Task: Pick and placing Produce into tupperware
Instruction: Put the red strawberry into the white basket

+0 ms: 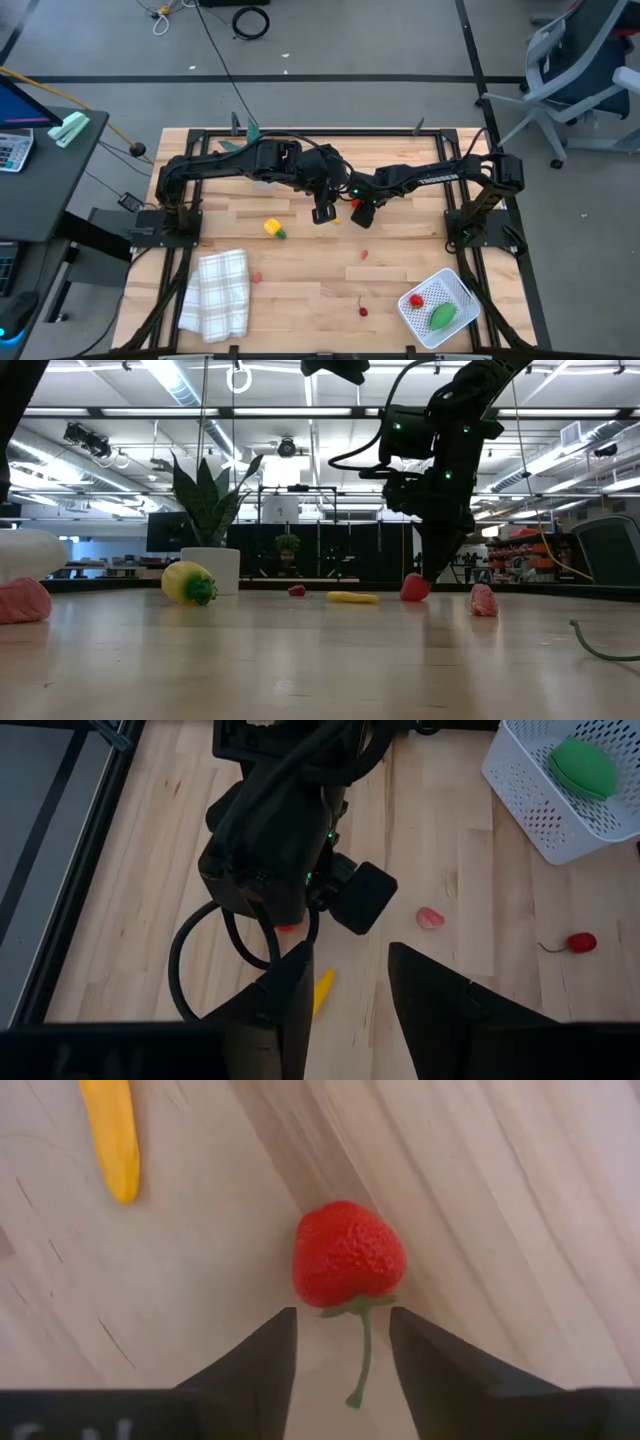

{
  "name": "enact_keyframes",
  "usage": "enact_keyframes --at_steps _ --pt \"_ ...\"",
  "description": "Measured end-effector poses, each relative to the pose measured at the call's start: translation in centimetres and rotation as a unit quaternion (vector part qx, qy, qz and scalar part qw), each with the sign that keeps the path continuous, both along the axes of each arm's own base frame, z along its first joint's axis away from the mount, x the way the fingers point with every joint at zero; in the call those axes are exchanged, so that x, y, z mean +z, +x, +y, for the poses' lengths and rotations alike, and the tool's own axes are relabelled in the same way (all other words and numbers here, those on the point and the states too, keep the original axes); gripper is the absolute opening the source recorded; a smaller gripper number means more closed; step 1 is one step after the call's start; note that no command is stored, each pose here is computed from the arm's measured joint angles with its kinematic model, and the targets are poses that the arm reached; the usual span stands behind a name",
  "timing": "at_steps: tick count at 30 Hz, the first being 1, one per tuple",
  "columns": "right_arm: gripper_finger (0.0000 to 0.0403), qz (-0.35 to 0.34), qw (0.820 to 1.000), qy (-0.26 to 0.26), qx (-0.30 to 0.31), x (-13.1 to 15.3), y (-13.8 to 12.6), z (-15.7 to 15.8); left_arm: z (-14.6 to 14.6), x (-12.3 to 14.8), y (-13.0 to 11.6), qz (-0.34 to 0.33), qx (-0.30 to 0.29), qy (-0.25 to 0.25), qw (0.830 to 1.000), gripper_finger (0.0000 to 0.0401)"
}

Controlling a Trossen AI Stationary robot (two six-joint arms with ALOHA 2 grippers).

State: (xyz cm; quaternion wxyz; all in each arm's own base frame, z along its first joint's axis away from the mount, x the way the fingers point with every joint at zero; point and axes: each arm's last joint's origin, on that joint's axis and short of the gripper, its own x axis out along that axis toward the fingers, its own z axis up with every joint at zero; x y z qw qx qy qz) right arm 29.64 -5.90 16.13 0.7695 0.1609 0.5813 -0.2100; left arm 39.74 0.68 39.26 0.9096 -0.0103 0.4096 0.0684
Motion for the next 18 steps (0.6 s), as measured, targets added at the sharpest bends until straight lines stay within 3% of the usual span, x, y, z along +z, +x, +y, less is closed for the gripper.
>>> enact_keyframes --at_steps 5,11,18 --pt "0.0111 0.000 1.000 0.001 0.000 0.00 -0.01 0.01 0.00 0.02 0.02 -0.001 0.000 0.000 1.000 0.0133" --pt "0.0016 0.000 1.000 0.003 -0.004 -0.01 -0.01 0.01 0.00 0.03 0.03 -0.002 0.000 0.000 1.000 0.0137" --pt "0.0005 -0.003 1.000 0.012 -0.010 0.00 0.01 0.14 0.00 0.01 0.04 -0.002 0.000 0.000 1.000 0.0135"
